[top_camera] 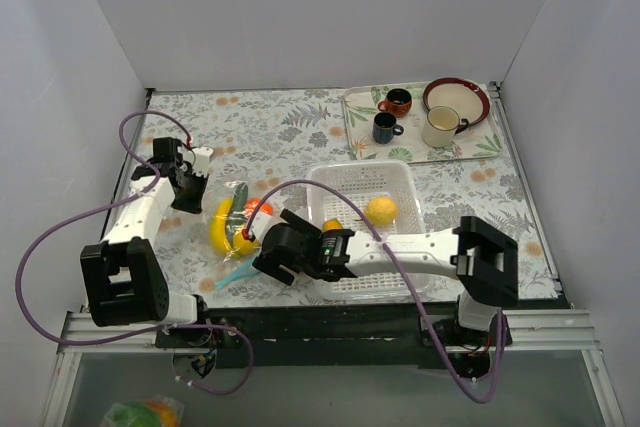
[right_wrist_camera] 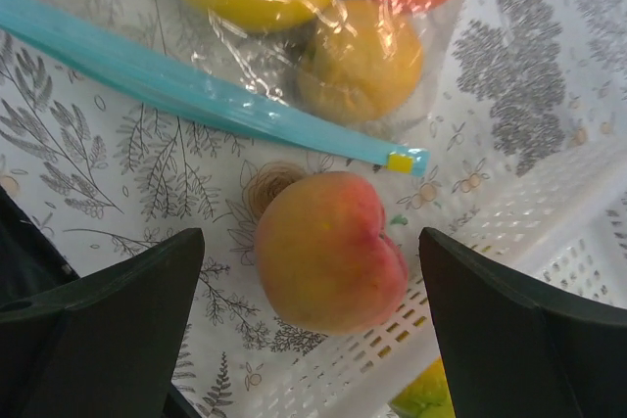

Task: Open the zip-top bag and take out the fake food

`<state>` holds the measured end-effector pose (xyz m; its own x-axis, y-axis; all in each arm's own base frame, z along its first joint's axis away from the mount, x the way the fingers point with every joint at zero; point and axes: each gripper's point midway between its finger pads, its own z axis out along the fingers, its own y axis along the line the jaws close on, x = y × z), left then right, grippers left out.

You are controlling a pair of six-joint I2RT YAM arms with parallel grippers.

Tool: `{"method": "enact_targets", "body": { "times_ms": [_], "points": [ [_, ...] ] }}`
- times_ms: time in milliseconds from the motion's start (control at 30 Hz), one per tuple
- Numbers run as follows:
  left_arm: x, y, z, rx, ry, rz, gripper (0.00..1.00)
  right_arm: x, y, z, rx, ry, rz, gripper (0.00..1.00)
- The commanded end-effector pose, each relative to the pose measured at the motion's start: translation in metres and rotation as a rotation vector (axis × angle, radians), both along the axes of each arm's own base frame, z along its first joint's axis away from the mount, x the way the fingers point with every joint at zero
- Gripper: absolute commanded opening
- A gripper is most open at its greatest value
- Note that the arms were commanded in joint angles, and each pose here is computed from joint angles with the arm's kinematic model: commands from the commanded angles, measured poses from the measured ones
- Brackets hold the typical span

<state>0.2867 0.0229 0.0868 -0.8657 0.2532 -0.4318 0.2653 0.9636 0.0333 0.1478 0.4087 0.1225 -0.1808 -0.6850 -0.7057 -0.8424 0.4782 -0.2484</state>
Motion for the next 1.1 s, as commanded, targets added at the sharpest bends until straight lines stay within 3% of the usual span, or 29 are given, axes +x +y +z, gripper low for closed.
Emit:
{"method": "enact_targets", "body": {
  "times_ms": [0,233,1067],
  "points": [
    [-0.001,0.009,0.005,0.044,-0.038,0.017,0.00,-0.001,0.010,-0.024,-0.044,0.022,0.031,0.99],
    [-0.006,0.026,-0.001,0.120,-0.045,0.033,0.00,0.009,-0.001,-0.056,-0.153,0.023,-0.013,0.99],
    [-0.001,0.024,-0.003,0.066,-0.024,0.030,0.00,-0.001,-0.047,-0.067,-0.260,0.085,-0.017,0.98]
  ]
}}
